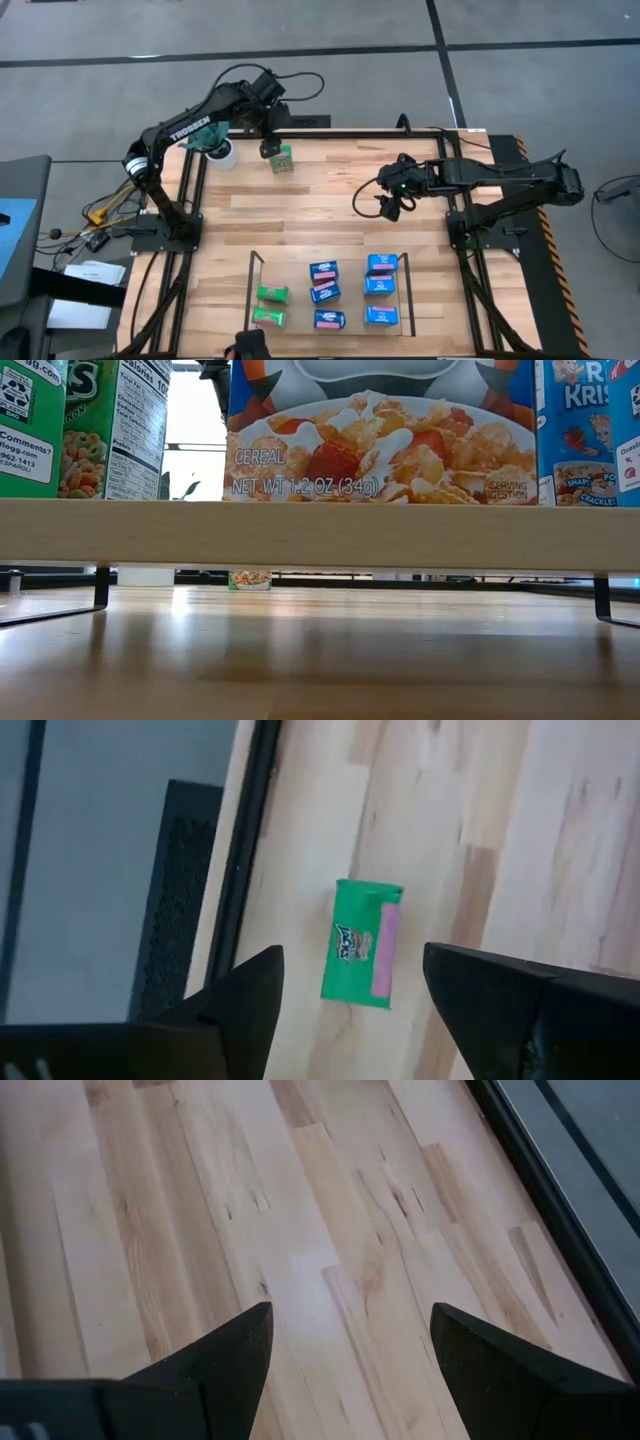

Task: Stack cereal on shelf
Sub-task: Put the green cereal box on the shelf aligned with the other green cereal box

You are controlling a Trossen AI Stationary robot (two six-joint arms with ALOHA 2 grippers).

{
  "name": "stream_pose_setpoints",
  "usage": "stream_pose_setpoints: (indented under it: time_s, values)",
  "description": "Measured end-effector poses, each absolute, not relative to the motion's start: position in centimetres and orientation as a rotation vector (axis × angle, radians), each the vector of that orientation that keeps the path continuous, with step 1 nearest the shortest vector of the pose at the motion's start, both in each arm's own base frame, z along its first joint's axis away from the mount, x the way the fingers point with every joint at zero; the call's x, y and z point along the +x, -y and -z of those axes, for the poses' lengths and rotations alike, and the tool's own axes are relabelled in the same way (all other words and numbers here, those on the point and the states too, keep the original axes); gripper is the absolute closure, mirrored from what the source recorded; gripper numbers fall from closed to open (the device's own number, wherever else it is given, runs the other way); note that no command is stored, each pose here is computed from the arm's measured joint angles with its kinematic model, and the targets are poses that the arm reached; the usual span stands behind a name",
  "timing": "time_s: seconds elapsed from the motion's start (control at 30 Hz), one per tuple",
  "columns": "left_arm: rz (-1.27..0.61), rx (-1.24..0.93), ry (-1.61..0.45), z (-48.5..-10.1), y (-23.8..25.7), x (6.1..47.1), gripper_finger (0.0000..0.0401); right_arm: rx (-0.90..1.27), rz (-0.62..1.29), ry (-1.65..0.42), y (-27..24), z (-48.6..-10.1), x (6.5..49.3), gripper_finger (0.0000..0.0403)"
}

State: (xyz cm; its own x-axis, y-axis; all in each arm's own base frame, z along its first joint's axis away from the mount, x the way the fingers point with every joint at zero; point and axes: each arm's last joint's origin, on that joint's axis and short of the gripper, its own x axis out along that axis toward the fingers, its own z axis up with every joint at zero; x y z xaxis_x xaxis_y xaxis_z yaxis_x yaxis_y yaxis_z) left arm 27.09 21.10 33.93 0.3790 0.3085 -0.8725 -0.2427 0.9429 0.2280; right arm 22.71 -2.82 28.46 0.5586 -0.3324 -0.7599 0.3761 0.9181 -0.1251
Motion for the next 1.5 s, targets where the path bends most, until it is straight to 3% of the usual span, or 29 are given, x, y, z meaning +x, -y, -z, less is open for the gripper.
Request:
stream_pose_setpoints:
  time_s: [0.3,0.47,1.5]
  values:
    - [-0.214,0.236,-1.135,-33.7,-19.8,28.6,0.0107,0.054,0.418,-0.885,2.8,-28.5,22.7,0.0106]
    - [-0.208,0.166,-1.208,-31.8,-20.4,29.1,0.0081,0.054,0.418,-0.885,2.8,-28.5,22.7,0.0106]
    - [-0.198,0.132,-1.341,-27.1,-21.4,28.7,0.0078,0.051,0.417,-0.896,2.8,-28.4,22.6,0.0106]
